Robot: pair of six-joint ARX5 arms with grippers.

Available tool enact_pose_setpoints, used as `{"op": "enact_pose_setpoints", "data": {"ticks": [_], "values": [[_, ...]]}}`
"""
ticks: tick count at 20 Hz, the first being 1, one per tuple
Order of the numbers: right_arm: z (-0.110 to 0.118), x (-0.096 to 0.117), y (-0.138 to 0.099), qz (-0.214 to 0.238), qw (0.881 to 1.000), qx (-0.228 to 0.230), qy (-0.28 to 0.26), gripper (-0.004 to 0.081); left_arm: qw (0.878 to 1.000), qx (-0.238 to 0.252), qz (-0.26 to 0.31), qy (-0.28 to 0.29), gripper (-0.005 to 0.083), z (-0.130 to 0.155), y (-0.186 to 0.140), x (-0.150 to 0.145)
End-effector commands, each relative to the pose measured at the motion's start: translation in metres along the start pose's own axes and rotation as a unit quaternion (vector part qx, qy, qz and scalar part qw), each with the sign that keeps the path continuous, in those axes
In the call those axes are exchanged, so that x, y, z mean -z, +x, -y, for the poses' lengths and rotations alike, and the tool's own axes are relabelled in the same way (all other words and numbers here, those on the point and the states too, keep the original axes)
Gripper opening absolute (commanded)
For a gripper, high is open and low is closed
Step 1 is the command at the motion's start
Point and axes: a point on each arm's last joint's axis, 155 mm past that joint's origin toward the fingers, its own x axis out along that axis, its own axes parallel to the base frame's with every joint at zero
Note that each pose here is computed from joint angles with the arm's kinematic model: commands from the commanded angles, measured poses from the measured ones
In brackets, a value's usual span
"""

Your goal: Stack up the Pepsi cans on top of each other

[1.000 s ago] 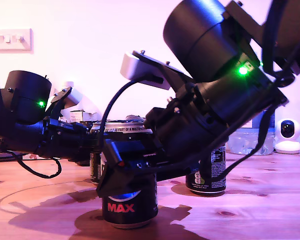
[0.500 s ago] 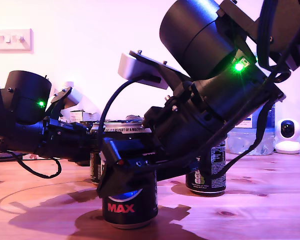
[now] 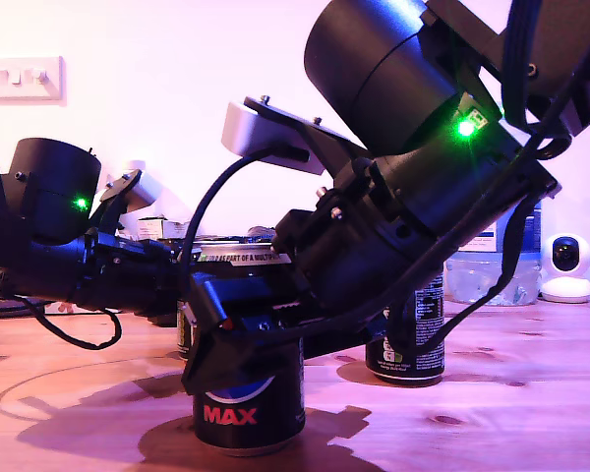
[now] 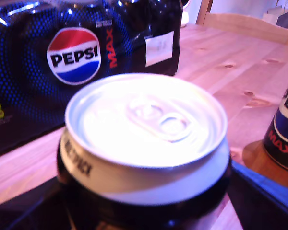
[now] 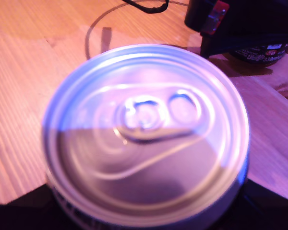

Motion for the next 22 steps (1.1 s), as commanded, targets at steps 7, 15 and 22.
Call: {"op": "enact_pose_setpoints", "data": {"ticks": [7, 15, 22], "values": [[-0.001, 0.024, 0.000, -0.042, 0.999, 0.001, 0.028, 0.0565, 1.000, 0.001, 0.001, 0.003, 0.0784, 0.001, -0.001, 0.002], [0.000, 0.016, 0.000, -0.026, 0.999, 0.004, 0.023, 0.0605, 1.000, 0.001, 0.001, 0.003, 0.0784, 0.001, -0.001, 0.002], [-0.010, 0.003, -0.007, -0.008, 1.000, -0.008, 0.003, 0.0598, 1.000, 0.001, 0.004, 0.005, 0.0784, 0.001, -0.001, -0.002]]}}
